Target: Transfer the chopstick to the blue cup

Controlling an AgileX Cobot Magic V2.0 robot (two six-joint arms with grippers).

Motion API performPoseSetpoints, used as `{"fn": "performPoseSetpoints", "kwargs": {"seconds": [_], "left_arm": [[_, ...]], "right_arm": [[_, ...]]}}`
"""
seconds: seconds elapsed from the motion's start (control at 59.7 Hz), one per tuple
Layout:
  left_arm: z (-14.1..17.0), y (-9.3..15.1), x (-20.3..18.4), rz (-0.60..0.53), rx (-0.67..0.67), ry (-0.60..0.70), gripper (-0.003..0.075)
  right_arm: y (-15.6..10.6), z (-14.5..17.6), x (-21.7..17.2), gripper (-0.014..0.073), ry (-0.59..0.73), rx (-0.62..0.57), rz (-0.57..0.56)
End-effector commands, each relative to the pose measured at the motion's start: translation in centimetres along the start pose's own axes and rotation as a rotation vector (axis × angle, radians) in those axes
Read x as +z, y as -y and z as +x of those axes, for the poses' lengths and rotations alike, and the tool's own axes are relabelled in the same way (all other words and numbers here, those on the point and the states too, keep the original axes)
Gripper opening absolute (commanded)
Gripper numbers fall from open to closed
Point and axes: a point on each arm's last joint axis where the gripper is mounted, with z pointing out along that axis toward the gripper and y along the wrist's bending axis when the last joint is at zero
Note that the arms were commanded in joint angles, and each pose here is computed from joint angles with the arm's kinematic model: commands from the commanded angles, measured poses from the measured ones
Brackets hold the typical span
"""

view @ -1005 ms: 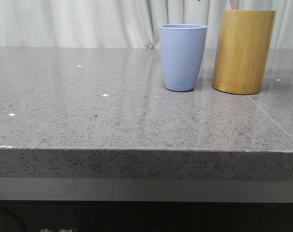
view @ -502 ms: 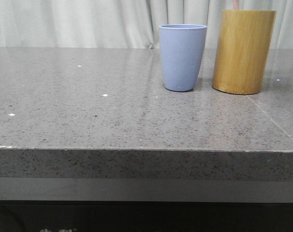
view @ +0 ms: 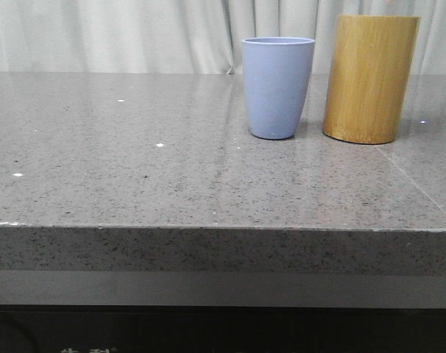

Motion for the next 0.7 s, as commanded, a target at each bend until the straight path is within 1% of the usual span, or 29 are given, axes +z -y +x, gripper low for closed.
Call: {"fn": "performPoseSetpoints", "kwargs": {"seconds": [0.0, 0.151, 0.318, 0.419, 0.553, 0.687], "left_arm": [[-1.6, 0.1, -0.2, 0.004, -0.017, 0.1, -0.0019], [-1.6, 0.1, -0.2, 0.004, -0.017, 0.1, -0.0019], [-1.6, 0.1, -0.2, 0.004, -0.017, 0.1, -0.0019], [-1.6, 0.1, -0.2, 0.004, -0.017, 0.1, -0.0019], [-1.6, 0.1, -0.2, 0.004, -0.017, 0.1, -0.0019], [-1.6, 0.1, -0.2, 0.004, -0.017, 0.1, -0.0019]], "right_arm": [[-0.8, -4.7, -2.4, -0.0048, 0.231, -0.003, -0.014], [-3.5, -4.8, -2.3, -0.0048, 0.263, 0.02, -0.097], [-6.4, -2.3, -0.2, -0.0048, 0.205, 0.033, -0.171], [-6.8, -0.5, 1.2, -0.0046, 0.157, 0.044, -0.174], [-7.1, 2.6, 3.0, -0.0046, 0.038, 0.088, -0.172], [-7.5, 5.9, 4.1, -0.0046, -0.055, 0.078, -0.174]]}}
